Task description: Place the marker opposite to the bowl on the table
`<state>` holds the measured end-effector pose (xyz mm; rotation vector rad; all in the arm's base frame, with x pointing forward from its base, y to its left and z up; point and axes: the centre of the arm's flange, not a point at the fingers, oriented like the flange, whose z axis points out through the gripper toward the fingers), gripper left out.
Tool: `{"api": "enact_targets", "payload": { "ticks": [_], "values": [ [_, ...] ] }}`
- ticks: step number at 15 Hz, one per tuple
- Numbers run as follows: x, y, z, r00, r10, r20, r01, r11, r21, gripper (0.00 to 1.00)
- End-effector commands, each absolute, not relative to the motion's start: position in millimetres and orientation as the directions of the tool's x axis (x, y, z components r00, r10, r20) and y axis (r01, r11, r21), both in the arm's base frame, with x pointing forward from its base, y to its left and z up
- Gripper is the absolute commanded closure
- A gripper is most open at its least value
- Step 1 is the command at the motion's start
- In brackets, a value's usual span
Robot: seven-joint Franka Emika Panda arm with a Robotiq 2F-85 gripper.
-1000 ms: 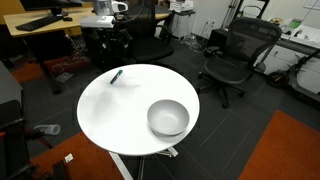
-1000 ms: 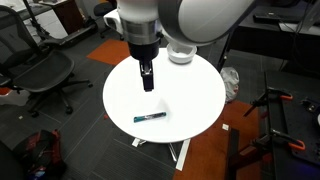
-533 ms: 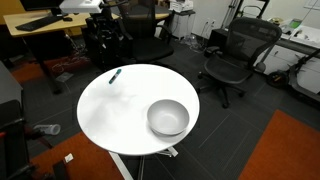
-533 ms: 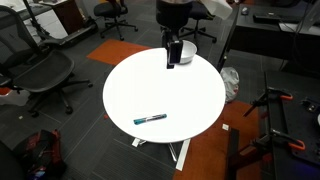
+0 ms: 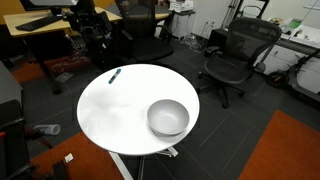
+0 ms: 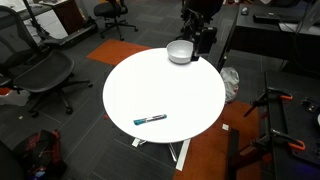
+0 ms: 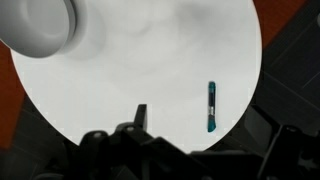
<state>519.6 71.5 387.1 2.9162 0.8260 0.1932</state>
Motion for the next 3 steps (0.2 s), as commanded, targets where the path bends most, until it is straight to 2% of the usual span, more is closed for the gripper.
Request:
{"api": "enact_targets", "payload": {
  "ticks": [1,3],
  "values": [
    [517.4,71.2,387.7,0.844,0.527,0.094,0.514,-0.847,0.135,0.0],
    [515.9,71.0,387.4,0.845,0.527,0.093,0.514,-0.847,0.135,0.0]
  ]
}}
